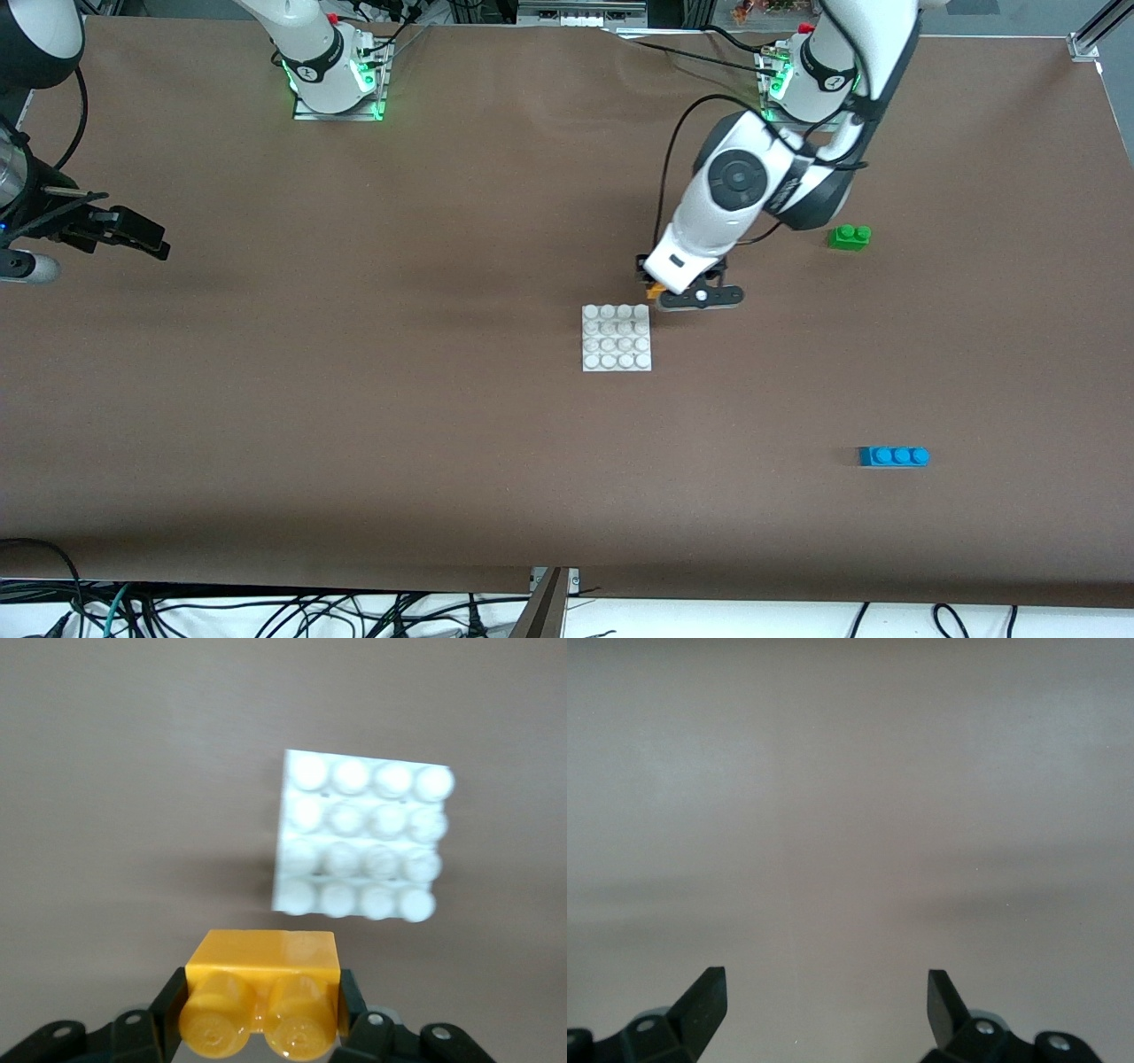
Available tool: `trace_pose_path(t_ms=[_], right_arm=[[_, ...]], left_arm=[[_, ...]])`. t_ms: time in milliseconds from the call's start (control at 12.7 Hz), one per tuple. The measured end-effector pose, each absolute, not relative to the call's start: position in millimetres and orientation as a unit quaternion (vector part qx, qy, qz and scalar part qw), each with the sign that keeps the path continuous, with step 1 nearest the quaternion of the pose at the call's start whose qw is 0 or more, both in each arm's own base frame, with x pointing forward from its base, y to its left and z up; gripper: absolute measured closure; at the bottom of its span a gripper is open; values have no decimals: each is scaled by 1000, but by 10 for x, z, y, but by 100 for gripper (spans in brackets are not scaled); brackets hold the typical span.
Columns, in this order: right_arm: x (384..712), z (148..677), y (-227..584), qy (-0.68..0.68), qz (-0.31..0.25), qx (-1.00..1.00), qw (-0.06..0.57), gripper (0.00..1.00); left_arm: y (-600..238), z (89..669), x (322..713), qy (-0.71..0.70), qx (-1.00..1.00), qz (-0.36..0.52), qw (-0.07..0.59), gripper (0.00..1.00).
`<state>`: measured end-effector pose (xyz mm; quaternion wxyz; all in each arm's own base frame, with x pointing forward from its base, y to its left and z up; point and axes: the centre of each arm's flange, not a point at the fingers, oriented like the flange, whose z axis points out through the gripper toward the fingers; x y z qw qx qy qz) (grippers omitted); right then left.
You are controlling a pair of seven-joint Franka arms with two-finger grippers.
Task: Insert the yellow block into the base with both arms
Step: 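Carry the yellow brick with the left gripper over the base plate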
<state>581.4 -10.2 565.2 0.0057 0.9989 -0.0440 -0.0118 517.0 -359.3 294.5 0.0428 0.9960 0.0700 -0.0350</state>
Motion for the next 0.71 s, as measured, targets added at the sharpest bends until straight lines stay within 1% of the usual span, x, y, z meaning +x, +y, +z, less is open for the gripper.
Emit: trace_pose_path(t_ms=[237, 394, 473, 710], right_arm=[[5814, 5652, -102, -44, -12, 999, 6, 0], [5813, 5652, -102, -44, -12, 999, 6, 0], [5813, 5651, -101, -44, -12, 999, 6, 0], [5813, 5651, -102, -44, -12, 999, 6, 0]], left_arm=[[-4059, 2553, 5259, 101, 993, -25, 62, 31], [-4261, 2255, 5214, 106, 992, -20, 70, 31], [-4299, 2184, 5204, 108, 992, -19, 70, 31], [-4245, 2236, 5319, 115, 991, -9, 72, 31]])
